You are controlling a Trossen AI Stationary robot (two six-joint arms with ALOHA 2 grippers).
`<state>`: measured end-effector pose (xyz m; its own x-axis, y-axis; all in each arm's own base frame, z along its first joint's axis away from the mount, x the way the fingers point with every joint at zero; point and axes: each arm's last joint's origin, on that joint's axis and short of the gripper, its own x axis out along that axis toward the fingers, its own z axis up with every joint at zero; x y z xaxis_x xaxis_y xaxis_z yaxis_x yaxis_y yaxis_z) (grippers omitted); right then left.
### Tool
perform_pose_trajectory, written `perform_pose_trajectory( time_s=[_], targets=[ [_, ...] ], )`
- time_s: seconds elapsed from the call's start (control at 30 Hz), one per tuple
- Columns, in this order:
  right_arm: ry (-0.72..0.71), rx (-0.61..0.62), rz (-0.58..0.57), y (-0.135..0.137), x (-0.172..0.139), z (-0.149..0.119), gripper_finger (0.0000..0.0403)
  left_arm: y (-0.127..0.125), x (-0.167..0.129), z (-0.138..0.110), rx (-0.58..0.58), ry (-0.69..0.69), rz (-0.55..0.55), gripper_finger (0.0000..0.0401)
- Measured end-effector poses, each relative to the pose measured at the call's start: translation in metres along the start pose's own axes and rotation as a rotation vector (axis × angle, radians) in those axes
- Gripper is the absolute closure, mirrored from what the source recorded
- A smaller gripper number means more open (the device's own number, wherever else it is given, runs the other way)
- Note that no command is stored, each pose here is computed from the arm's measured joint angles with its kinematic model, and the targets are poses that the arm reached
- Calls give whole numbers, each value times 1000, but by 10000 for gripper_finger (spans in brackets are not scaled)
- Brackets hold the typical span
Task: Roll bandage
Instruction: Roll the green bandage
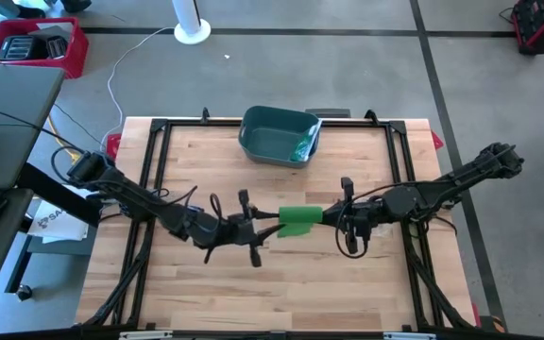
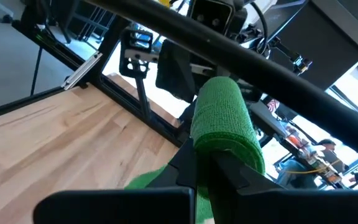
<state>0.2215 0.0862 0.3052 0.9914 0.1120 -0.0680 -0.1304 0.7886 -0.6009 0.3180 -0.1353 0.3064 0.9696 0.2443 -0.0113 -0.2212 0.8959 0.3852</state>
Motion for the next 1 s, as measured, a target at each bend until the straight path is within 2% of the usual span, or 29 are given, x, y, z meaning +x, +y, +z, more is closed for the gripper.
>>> perform_pose_trajectory(
  time_s=[0.27, 0.4, 0.53, 0.6, 0.7, 0.87, 1.0],
  targets=[
    [2, 20, 4, 0, 0, 0, 396, -1, 7, -3, -9, -28, 4, 299],
    [4, 22, 12, 1, 0, -1, 396, 0, 9, -2, -64, -56, -53, 305],
    [5, 22, 12, 1, 0, -1, 396, 6, 14, -4, -137, -65, -92, 350],
    [10, 38, 7, 1, 0, -1, 396, 6, 14, -5, -110, -54, -61, 382],
    [36, 71, -33, 0, 0, -2, 390, 5, 12, -4, -60, -43, -32, 387],
    [94, 108, -72, 0, 0, -5, 329, 4, 10, -7, -6, 14, 42, 394],
    [170, 152, -63, 2, -1, -13, 262, 7, 15, -18, -66, 83, 23, 396]
  ],
)
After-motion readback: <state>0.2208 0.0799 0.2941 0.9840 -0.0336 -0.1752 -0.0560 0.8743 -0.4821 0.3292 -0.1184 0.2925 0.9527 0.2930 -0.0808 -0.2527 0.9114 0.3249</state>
